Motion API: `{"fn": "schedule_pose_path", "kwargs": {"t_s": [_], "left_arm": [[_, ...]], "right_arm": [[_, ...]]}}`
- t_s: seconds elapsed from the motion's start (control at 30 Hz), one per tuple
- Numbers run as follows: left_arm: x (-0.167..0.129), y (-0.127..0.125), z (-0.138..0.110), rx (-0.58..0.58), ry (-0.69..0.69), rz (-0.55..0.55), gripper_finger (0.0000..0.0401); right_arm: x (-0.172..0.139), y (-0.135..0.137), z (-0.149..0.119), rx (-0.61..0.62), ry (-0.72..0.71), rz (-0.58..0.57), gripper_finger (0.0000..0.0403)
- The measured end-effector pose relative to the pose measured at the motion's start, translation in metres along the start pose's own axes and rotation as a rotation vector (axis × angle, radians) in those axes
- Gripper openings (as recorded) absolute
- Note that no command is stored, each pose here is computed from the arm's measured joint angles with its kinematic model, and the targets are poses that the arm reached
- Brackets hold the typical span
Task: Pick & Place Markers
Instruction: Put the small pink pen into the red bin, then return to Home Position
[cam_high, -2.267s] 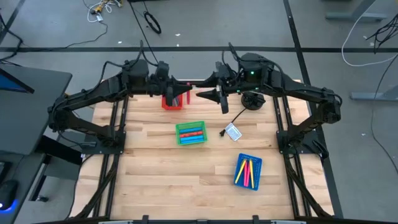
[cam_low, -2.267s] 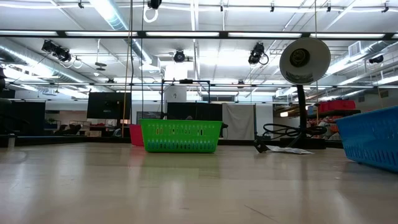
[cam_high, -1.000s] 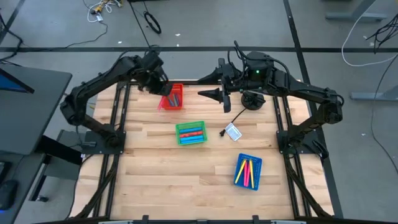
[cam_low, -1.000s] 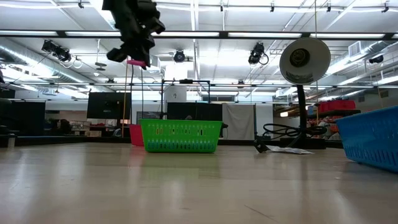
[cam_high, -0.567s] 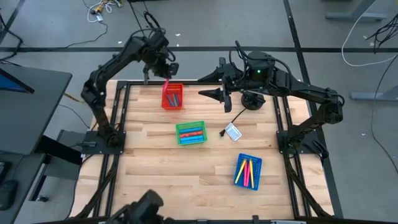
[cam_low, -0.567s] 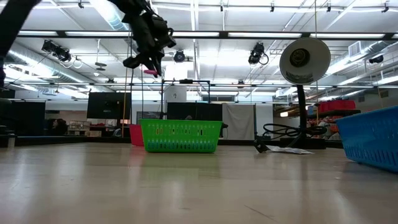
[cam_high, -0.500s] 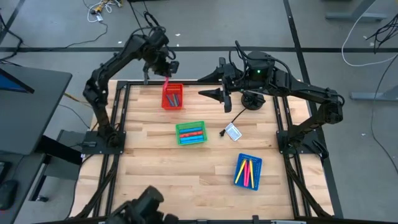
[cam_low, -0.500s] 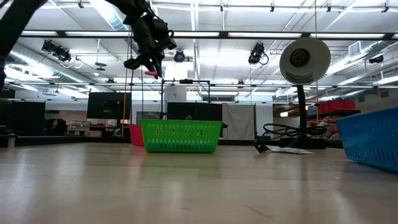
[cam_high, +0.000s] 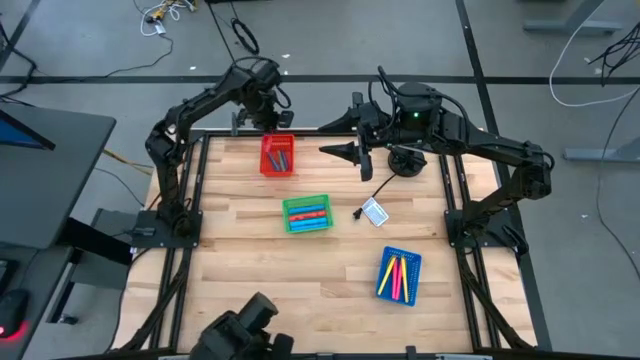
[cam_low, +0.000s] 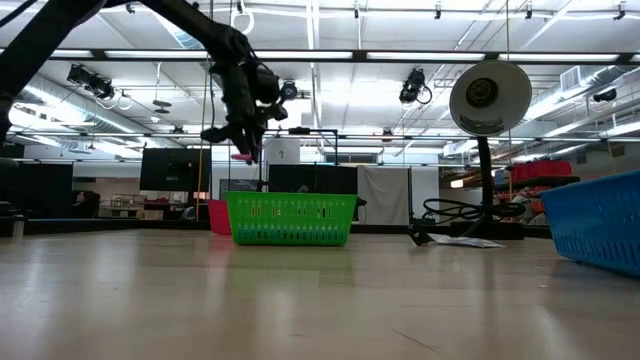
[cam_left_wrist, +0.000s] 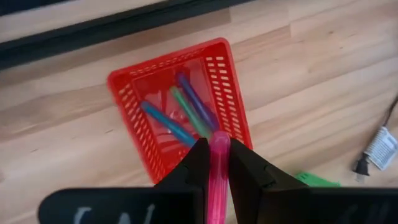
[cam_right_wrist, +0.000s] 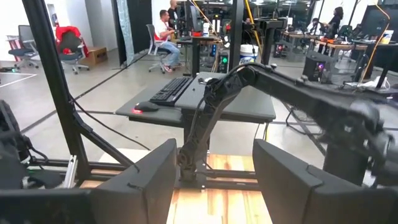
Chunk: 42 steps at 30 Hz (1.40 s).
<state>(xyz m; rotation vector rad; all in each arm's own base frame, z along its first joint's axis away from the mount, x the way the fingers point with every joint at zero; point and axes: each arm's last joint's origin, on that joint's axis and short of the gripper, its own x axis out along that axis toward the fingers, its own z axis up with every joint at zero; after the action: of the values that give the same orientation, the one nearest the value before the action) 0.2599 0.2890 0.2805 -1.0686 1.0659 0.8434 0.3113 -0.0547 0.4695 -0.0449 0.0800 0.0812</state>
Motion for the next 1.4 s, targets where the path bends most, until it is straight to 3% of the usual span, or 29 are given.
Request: {"fn": "schedule_pose_path", "kwargs": {"t_s": [0.27, 0.4, 0.53, 0.93, 1.23, 1.4], "left_arm": [[0.053, 0.017, -0.010, -0.047, 0.049, -0.008, 0.0039], [0.074, 0.024, -0.012, -0.081, 0.032, -0.063, 0.0039], [0.087, 0.030, -0.012, -0.118, 0.000, -0.102, 0.0039], [0.120, 0.030, -0.016, -0.140, 0.062, -0.075, 0.0039], [0.116, 0.031, -0.012, -0.157, 0.056, -0.105, 0.0175], [0.115, 0.030, -0.013, -0.165, 0.076, -0.138, 0.0228]], "right_arm": [[0.000, 0.000, 0.000, 0.000, 0.003, -0.001, 0.0210], [0.000, 0.000, -0.001, 0.001, 0.008, 0.000, 0.0210], [0.000, 0.000, -0.001, 0.008, 0.012, 0.000, 0.0210], [0.000, 0.000, -0.004, 0.016, 0.044, 0.002, 0.0210], [0.000, 0.000, -0.005, 0.019, 0.054, 0.003, 0.0210], [0.000, 0.000, -0.006, 0.012, 0.056, 0.003, 0.0210]]}}
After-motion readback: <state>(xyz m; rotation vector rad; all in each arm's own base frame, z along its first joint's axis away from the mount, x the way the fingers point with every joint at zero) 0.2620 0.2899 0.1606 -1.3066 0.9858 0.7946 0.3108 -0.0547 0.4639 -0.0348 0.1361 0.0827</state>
